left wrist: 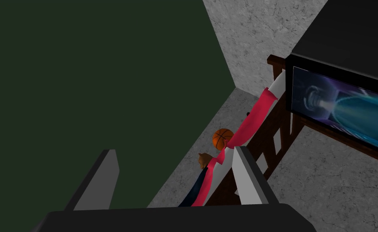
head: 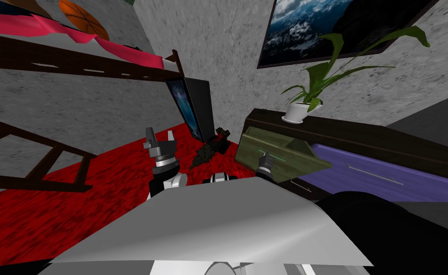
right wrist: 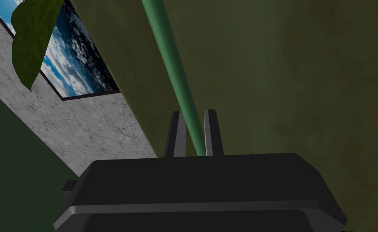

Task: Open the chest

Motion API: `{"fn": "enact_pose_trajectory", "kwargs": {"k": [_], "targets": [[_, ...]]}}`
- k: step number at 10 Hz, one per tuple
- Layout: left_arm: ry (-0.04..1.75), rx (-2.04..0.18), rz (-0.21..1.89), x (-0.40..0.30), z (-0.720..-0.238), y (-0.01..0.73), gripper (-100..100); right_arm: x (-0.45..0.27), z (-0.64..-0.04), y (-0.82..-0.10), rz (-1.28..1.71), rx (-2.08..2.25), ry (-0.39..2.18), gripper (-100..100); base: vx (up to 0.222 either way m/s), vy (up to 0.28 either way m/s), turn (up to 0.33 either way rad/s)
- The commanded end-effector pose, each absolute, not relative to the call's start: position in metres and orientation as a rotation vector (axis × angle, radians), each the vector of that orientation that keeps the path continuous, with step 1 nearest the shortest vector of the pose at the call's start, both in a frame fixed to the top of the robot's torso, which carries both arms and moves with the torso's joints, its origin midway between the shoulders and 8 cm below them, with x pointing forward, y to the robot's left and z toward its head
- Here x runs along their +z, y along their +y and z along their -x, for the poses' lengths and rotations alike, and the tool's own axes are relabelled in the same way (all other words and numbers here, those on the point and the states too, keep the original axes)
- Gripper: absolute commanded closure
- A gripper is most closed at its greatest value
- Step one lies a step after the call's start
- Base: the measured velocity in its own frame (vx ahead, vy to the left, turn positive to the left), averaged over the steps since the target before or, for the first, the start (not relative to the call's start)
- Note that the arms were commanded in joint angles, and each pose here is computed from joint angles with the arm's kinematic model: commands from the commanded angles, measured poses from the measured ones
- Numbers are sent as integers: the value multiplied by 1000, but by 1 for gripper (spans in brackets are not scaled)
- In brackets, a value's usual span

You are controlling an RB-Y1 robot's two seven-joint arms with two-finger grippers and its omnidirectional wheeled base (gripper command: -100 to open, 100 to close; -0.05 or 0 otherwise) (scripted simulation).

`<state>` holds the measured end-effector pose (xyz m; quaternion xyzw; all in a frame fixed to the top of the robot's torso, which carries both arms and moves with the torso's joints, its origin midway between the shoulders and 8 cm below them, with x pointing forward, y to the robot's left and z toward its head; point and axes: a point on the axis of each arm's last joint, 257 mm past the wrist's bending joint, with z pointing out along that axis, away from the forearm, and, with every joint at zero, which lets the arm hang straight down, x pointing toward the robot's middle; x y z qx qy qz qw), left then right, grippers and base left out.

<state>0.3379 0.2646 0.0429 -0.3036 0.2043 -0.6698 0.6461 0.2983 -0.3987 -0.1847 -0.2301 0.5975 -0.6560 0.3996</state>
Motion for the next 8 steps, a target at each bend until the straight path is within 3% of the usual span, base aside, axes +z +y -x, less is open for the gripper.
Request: {"fn": "enact_pose_trajectory", "kwargs": {"k": [1, 8], "targets": [[465, -1524, 691, 43, -338, 265, 0, -171, -289, -401, 585, -1650, 1514, -100, 47, 14, -46], [465, -1524, 691, 43, -338, 265, 0, -133, -268, -402, 599, -1629, 1501, -100, 48, 8, -29]]}}
